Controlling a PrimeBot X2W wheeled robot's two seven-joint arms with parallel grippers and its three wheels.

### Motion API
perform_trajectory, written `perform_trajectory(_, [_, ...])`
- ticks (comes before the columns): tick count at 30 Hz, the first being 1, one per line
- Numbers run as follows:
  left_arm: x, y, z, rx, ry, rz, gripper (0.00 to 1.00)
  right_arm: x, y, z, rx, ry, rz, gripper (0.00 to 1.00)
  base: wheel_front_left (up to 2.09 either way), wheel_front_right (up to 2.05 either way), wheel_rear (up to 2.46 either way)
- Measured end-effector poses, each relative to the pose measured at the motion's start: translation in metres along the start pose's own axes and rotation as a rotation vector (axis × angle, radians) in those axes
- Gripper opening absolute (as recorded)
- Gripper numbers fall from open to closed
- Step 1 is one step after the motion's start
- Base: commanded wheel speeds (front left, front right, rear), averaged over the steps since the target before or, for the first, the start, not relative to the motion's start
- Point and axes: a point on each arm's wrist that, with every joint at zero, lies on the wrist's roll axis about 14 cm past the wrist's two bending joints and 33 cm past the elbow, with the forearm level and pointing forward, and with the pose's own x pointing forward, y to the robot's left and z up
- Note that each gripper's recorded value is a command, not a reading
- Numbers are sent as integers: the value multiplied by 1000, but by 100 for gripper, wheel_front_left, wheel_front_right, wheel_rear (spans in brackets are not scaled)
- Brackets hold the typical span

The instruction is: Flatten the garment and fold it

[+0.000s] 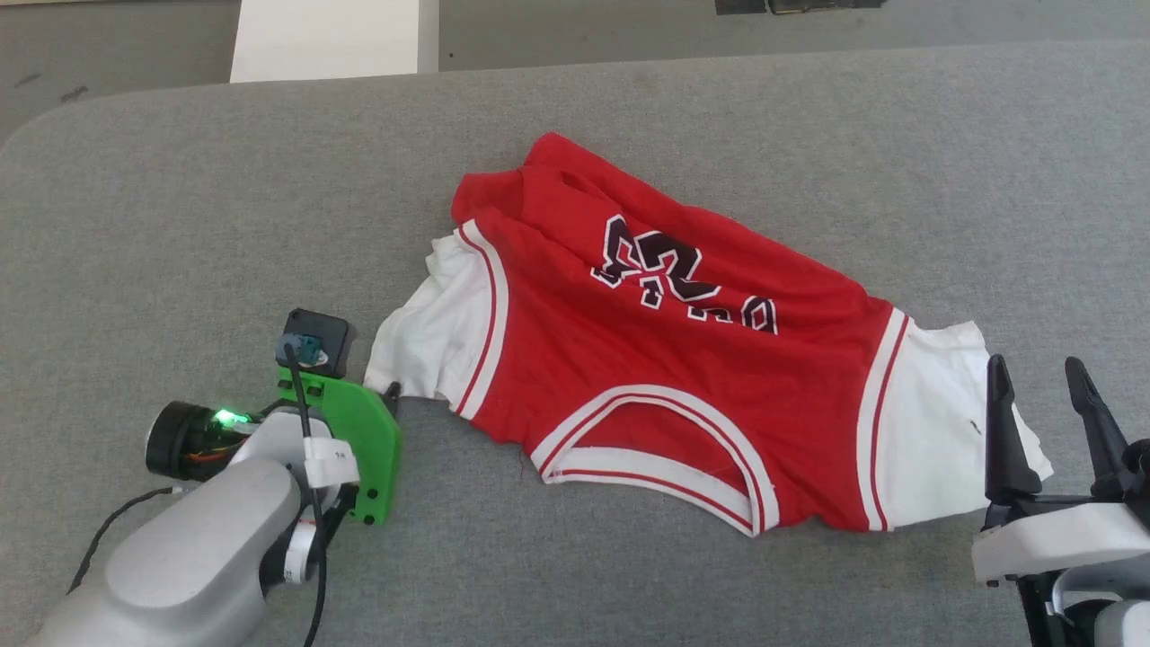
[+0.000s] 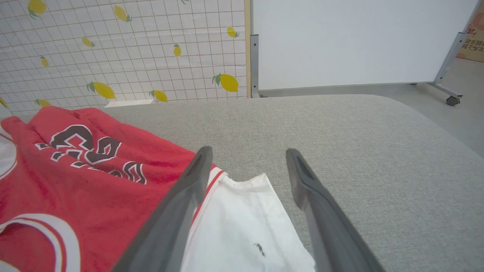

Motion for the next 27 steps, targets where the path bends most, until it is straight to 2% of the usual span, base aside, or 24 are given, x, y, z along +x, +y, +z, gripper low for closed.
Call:
perform_trajectory(11, [12, -14, -13, -37, 73, -79, 100, 3, -4, -14, -2, 41, -15, 100, 0, 0, 0])
perform_trajectory(12, [13, -14, -14, -40, 75, -79, 82, 3, -5, -15, -3, 41, -16, 100, 0, 0, 0])
perform_trajectory(13, [15, -14, -14, -48, 75, -78, 31, 3, -5, -15, -3, 43, -18, 100, 0, 0, 0])
perform_trajectory(14, [15, -14, -13, -50, 73, -83, 0, 3, -6, -16, -3, 46, -19, 100, 0, 0, 0])
perform_trajectory(22, [9, -16, -8, -70, 7, -91, 0, 1, -6, -13, 1, 48, -18, 100, 0, 0, 0])
perform_trajectory(24, [3, -13, -6, -82, -24, -73, 0, -1, -5, -19, 5, 91, -16, 100, 0, 0, 0])
perform_trajectory(27, [-10, -6, 0, -106, -87, -31, 0, -13, -5, -39, 13, 227, -15, 100, 0, 0, 0])
